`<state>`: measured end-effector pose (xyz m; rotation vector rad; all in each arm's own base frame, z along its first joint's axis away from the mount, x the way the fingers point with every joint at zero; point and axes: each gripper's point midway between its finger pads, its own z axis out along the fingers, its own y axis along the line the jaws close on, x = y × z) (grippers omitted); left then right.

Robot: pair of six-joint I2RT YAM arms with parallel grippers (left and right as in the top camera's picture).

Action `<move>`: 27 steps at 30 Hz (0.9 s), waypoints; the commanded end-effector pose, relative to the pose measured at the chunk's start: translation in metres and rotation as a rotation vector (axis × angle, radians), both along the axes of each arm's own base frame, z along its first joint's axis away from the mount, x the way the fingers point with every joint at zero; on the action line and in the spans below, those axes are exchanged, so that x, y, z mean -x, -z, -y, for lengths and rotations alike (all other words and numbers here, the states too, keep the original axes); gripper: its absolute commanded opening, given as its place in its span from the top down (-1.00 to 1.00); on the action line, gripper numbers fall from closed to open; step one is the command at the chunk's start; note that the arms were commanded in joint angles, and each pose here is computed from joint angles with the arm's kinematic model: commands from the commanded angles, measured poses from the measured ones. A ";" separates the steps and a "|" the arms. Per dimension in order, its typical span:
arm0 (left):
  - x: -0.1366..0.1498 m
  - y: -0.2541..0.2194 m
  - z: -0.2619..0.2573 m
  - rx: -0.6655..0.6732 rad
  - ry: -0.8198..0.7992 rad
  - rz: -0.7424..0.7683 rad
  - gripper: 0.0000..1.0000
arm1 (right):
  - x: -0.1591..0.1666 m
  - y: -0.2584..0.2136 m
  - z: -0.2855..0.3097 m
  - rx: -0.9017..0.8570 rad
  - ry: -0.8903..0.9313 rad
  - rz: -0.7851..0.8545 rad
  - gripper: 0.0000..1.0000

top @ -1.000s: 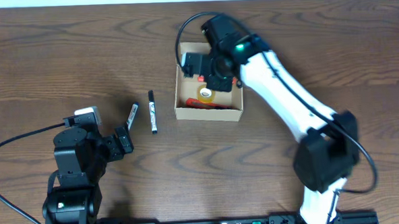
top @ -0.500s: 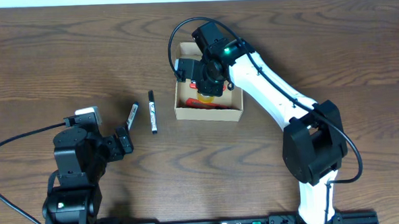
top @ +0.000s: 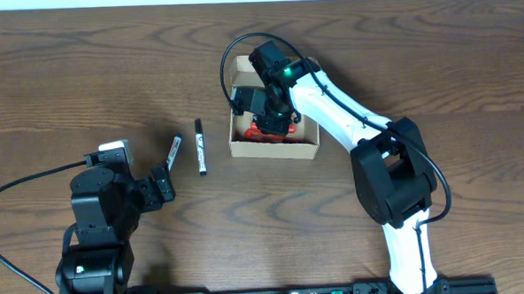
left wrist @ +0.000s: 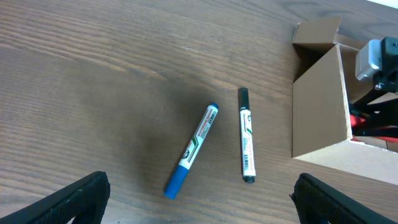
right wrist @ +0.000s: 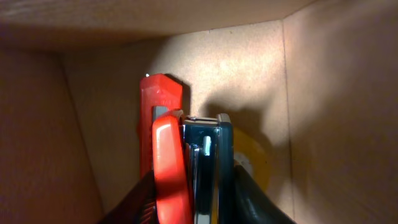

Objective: Pack container
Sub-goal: 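Open the right gripper and withdraw it to the upper right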

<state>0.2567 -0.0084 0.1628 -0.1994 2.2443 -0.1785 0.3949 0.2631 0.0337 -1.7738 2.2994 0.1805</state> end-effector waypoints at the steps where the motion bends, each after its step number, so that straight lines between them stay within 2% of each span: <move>1: -0.002 -0.010 0.000 -0.018 0.011 0.023 -0.91 | -0.005 -0.005 -0.003 -0.024 0.010 0.009 0.28; 5: -0.002 -0.010 0.000 -0.023 0.016 0.023 -0.90 | -0.010 -0.011 -0.004 -0.032 0.034 0.031 0.15; 8: -0.002 -0.010 0.000 -0.035 0.025 0.024 -0.91 | -0.018 -0.036 -0.004 -0.058 0.068 0.077 0.03; 10: -0.002 -0.009 0.000 -0.035 0.024 0.022 -0.90 | -0.026 -0.066 -0.003 -0.095 0.093 0.128 -0.02; 12: -0.002 -0.009 0.000 -0.033 0.026 0.020 -0.91 | -0.037 -0.104 0.002 -0.146 0.146 0.189 -0.16; 16: 0.004 -0.002 0.002 -0.028 0.031 -0.013 -0.90 | -0.051 -0.180 0.022 -0.244 0.271 0.293 -0.25; 19: 0.007 0.002 0.002 -0.014 0.020 -0.037 -0.91 | -0.053 -0.237 0.051 -0.305 0.356 0.374 -0.43; 21: 0.007 0.002 0.001 0.057 -0.040 -0.043 -0.91 | -0.054 -0.268 0.075 -0.342 0.421 0.430 -0.58; 22: 0.006 0.001 0.002 0.081 -0.057 -0.042 -0.91 | -0.056 -0.280 0.090 -0.361 0.471 0.453 -0.62; 24: 0.006 0.001 0.008 0.104 -0.026 -0.047 -0.90 | -0.065 -0.295 0.131 -0.386 0.680 0.481 -0.68; 27: 0.005 0.003 0.015 0.126 0.006 -0.096 -0.90 | -0.073 -0.293 0.192 -0.403 0.979 0.456 -0.67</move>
